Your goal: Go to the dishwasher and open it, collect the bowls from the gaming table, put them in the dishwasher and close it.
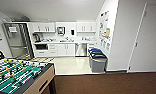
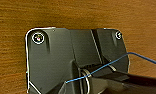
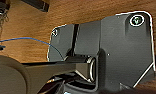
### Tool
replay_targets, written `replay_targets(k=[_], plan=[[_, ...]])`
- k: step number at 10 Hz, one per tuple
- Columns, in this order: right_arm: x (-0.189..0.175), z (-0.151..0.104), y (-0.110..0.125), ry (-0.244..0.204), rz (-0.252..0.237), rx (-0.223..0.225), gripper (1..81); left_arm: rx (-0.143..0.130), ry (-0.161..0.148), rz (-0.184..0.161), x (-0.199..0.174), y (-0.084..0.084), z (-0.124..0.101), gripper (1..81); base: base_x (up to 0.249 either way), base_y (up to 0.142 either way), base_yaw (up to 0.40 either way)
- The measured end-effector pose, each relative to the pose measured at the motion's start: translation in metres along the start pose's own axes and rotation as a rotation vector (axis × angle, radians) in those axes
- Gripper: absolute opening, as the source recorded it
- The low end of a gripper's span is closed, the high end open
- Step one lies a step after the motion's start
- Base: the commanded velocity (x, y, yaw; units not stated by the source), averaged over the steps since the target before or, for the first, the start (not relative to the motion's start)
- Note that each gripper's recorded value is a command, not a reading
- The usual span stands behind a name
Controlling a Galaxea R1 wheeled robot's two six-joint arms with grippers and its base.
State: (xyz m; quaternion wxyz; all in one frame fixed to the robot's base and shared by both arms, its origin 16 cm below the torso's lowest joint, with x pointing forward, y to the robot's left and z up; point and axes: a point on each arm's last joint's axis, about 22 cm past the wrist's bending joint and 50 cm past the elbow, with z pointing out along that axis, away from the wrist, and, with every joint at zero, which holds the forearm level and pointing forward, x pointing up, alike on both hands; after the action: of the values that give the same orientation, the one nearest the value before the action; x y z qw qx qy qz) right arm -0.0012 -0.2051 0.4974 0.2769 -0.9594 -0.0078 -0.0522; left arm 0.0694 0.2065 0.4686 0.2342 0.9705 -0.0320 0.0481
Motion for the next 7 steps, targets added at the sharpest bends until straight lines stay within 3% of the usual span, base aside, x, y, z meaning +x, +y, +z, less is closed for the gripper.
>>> replay_targets(k=[1,3,7], plan=[[0.008,0.001,0.002,0.018,-0.003,-0.007,81.1,-0.001,0.019,0.005,0.009,0.0,0.0,81.1,0.137,0.0,0.0],[-0.008,0.0,0.003,-0.008,0.006,-0.008,81.1,-0.001,-0.001,-0.001,-0.003,0.001,0.0,81.1,0.142,0.0,0.0],[0.0,0.001,0.004,0.004,0.0,-0.009,81.1,-0.002,0.009,0.001,0.002,0.001,0.001,81.1,0.155,0.0,0.0]])
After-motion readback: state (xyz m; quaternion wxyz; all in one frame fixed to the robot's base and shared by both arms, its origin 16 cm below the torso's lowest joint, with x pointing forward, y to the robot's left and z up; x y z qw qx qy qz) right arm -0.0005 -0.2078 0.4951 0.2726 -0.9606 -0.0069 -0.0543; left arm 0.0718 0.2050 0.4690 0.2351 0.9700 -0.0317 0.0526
